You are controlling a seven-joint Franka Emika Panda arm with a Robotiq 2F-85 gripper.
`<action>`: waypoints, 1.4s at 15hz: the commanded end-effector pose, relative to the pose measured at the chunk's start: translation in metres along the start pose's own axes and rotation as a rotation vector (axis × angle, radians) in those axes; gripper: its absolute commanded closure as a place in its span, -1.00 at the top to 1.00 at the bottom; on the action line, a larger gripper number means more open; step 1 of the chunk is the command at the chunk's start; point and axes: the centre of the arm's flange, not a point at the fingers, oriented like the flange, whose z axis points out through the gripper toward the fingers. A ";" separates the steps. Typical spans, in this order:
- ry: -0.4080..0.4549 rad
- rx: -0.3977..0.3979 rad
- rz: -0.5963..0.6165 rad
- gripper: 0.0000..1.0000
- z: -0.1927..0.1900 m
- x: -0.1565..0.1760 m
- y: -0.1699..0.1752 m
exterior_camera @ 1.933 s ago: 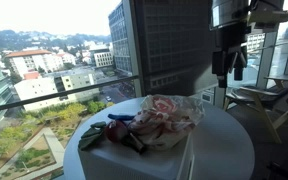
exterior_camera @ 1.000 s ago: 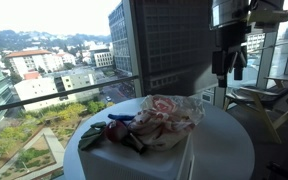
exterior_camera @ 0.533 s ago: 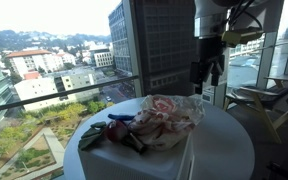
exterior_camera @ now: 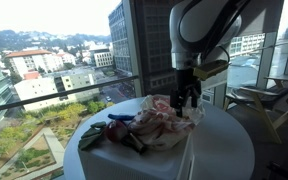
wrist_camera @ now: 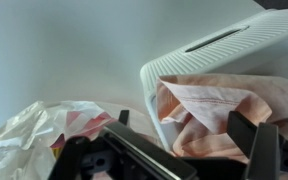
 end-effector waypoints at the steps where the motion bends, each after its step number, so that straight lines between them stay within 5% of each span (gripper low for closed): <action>1: -0.036 0.014 -0.093 1.00 0.009 0.028 -0.025; 15: -0.061 0.004 -0.363 1.00 0.052 0.072 -0.074; 17: -0.075 -0.001 -0.389 0.48 0.057 0.072 -0.072; 21: -0.082 0.008 -0.426 -0.10 0.054 0.068 -0.072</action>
